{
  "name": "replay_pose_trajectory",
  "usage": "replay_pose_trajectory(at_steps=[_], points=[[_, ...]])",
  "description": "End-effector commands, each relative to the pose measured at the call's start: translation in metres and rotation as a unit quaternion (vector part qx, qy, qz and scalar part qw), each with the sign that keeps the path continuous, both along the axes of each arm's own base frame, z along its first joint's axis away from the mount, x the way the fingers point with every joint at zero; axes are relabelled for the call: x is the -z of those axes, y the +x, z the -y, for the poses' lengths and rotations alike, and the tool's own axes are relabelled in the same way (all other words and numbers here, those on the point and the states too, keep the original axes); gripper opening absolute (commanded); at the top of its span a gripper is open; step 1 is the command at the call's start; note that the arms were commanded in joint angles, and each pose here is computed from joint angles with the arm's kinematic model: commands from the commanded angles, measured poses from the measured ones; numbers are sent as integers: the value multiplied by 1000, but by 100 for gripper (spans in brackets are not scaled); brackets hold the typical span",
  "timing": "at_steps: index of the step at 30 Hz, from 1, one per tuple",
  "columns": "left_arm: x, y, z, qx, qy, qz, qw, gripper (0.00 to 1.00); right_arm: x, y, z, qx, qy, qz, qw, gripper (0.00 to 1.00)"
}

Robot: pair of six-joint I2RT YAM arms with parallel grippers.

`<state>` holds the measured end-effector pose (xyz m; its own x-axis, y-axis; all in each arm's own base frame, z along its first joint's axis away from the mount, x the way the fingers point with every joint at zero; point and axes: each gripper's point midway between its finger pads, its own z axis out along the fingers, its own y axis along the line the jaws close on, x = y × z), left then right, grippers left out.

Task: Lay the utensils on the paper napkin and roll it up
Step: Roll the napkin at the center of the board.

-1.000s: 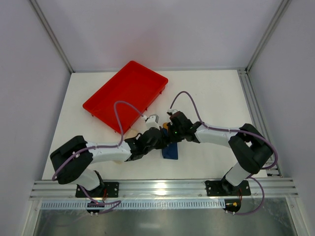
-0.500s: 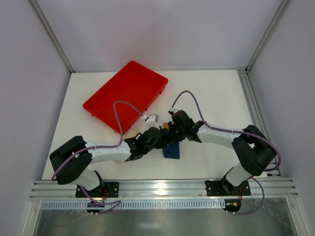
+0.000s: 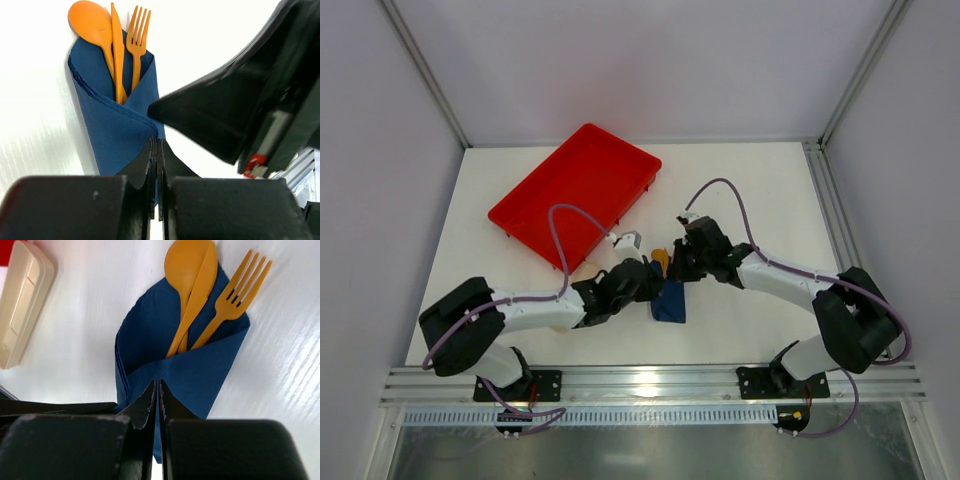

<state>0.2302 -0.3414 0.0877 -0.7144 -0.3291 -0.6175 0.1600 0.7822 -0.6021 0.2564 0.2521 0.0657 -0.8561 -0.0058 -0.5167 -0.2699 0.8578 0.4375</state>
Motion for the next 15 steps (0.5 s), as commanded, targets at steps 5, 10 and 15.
replay_pose_trajectory(at_steps=[5,10,15], points=[[-39,14,15,-5,-34,34,999,0,15,-20,-16,-45,41,-27,998,4],[-37,15,19,-5,-33,30,999,0,33,-32,-22,-67,43,-59,995,4],[-42,16,23,-4,-45,31,999,0,46,-36,-19,-58,37,-73,995,4]])
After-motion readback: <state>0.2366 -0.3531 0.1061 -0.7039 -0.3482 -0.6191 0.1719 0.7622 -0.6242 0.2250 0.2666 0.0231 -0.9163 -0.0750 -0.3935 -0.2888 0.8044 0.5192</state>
